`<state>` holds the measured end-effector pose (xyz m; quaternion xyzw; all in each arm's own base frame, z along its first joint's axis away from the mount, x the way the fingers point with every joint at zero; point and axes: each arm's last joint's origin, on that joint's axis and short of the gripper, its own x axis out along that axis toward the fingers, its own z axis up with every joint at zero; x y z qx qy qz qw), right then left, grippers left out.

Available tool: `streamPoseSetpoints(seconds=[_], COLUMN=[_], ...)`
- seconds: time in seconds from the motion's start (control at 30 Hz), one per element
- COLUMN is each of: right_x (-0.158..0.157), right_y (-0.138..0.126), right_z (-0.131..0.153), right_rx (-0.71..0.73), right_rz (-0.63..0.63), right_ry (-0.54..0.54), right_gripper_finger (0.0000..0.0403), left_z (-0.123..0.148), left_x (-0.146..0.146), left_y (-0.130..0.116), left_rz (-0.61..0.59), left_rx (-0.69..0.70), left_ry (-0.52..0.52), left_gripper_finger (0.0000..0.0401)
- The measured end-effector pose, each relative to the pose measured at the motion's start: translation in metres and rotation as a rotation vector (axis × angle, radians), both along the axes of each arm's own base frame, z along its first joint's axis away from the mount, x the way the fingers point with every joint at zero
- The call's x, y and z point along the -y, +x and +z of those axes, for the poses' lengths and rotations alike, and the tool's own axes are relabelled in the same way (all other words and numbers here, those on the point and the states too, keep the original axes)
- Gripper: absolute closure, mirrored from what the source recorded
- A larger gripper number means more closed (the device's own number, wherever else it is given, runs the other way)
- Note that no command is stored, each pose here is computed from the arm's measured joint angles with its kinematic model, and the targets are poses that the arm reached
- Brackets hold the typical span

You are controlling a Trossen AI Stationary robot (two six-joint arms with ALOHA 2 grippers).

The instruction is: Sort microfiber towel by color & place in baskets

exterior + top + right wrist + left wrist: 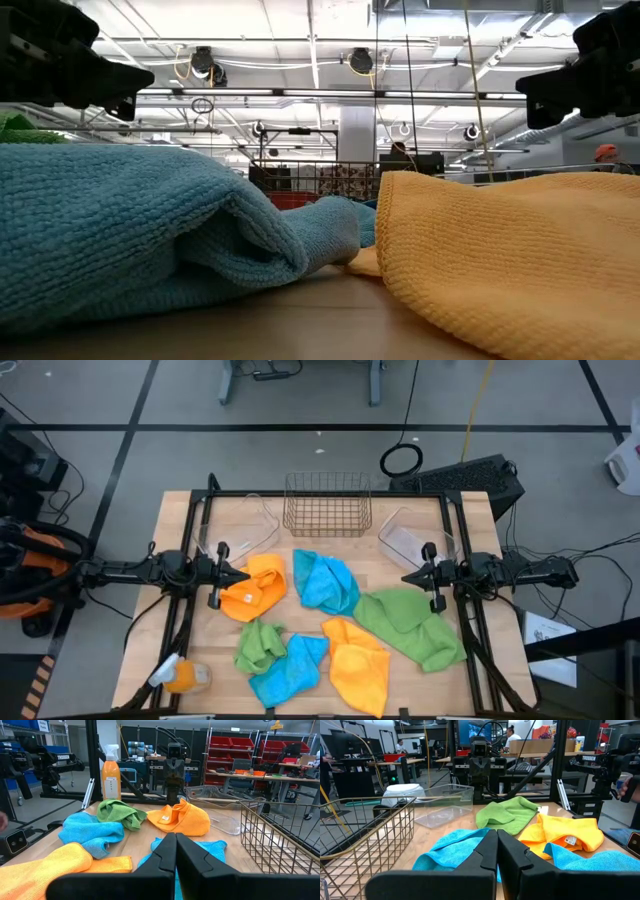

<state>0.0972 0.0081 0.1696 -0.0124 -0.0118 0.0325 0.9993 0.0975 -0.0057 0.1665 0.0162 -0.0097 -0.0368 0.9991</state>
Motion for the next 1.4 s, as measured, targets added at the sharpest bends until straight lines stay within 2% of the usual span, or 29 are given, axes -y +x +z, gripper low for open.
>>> streamPoseSetpoints(seconds=[0.23,0.8,0.9,1.07,1.4], right_x=[0.0,0.0,0.0,0.0,0.0], right_y=[0.0,-0.002,-0.003,-0.004,0.008], right_z=[0.0,0.013,0.023,0.05,0.117], right_rx=[0.004,0.08,0.099,0.101,0.017], right_rz=[-0.002,0.008,0.012,0.01,-0.024], right_ry=[0.006,0.126,0.129,0.138,0.149], right_gripper_finger=[0.0403,0.0403,0.0403,0.0403,0.0403], left_z=[0.0,0.0,0.0,0.0,0.0], left_x=[0.0,0.0,0.0,0.0,0.0], left_y=[0.0,0.0,0.0,0.0,0.0], left_rz=[0.0,0.001,0.001,0.003,0.003], left_rx=[-0.001,0.005,0.005,0.011,0.01], left_ry=[0.0,0.054,0.056,0.135,0.133], left_gripper_finger=[0.0395,0.0395,0.0395,0.0395,0.0395])
